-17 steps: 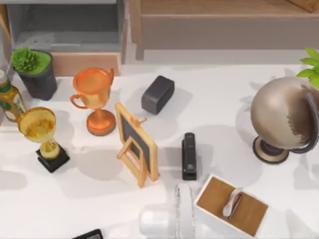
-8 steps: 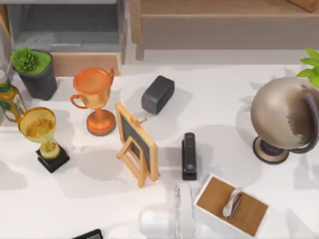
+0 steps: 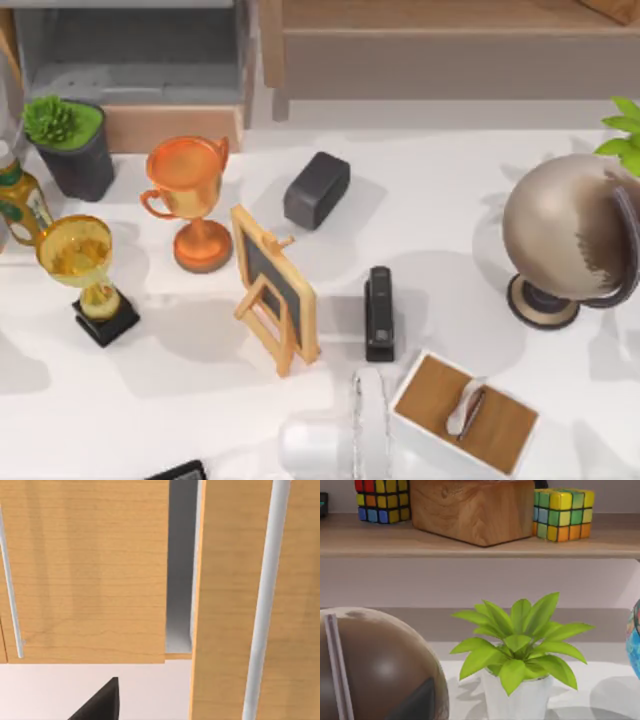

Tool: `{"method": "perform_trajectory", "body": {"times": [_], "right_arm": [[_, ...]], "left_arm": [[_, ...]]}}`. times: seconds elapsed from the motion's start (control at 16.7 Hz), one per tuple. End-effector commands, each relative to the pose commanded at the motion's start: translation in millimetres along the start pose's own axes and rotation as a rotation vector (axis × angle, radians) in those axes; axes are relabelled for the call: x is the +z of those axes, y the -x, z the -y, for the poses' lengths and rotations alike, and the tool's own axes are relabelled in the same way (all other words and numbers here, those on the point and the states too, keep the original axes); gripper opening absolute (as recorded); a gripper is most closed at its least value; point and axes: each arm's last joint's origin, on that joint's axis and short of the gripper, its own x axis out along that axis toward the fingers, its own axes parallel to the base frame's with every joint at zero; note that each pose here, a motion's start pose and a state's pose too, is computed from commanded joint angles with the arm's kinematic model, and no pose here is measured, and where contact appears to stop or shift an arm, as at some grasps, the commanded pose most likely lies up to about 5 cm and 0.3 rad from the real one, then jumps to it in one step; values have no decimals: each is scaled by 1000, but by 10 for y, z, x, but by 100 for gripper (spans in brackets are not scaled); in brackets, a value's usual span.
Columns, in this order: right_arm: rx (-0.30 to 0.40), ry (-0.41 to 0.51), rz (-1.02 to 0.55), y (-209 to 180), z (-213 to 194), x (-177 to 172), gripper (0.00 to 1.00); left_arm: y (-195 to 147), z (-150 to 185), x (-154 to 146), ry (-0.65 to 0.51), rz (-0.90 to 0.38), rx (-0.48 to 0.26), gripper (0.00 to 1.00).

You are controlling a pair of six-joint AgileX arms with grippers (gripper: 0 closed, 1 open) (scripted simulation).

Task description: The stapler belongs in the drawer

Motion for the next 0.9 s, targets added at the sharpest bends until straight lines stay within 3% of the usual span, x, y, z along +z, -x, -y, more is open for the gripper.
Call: {"method": "perform_trajectory", "body": {"times": [0.54, 0.9], "right_arm": [[0, 0, 0, 0, 0, 0, 100], [0, 0, 0, 0, 0, 0, 100]], "left_arm": [[64, -13, 59, 25, 25, 2, 100], [-39, -163, 379, 211, 148, 7, 100]]}}
